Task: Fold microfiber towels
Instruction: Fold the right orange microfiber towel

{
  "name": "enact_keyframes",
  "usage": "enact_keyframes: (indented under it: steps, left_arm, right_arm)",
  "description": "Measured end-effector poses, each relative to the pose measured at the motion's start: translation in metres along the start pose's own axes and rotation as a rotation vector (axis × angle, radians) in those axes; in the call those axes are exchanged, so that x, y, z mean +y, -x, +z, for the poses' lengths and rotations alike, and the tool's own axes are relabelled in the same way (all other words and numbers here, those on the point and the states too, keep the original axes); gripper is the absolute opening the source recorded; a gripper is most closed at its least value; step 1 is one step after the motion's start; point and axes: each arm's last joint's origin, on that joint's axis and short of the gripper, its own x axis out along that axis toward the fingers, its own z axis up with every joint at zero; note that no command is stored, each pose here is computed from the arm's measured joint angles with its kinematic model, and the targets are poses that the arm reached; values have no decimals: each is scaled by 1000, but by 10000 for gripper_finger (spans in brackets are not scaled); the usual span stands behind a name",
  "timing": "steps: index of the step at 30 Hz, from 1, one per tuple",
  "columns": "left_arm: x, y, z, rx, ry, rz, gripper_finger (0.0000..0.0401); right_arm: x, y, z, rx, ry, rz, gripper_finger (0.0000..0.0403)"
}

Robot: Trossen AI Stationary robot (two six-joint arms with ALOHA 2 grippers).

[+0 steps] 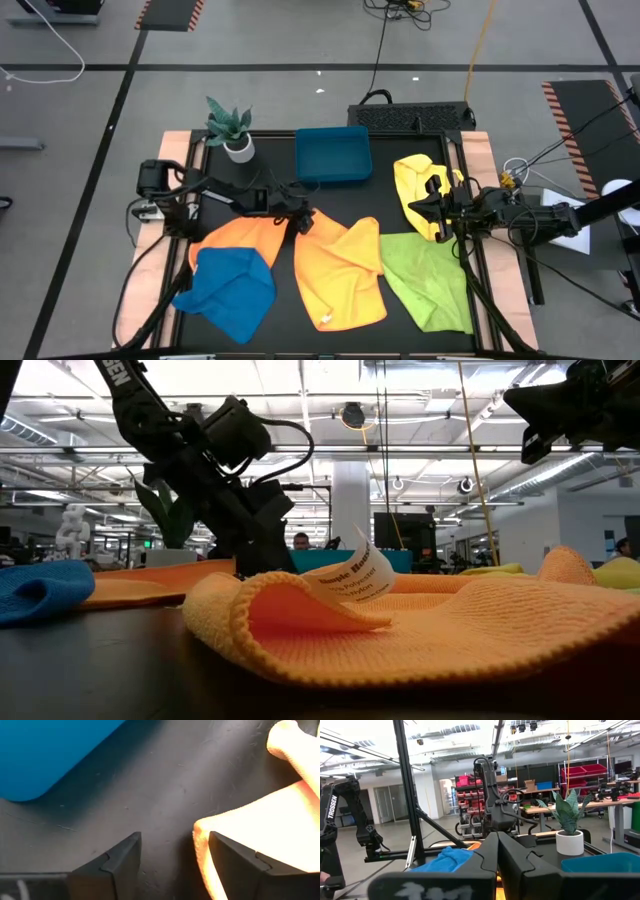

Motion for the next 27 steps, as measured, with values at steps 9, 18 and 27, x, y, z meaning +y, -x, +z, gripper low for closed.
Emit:
enact_keyframes:
  steps: [9, 18, 27]
  left_arm:
    - [-11, 2, 1, -47, -70, -46, 106]
    - [-19, 4, 1, -76, -143, -76, 11]
    - [-28, 7, -4, -99, -240, -55, 3]
  right_arm:
    - [0, 0, 0, 0, 0, 0, 0]
    - [0, 0, 0, 0, -4, 0, 0]
    - [0, 0, 0, -1, -8, 0, 0]
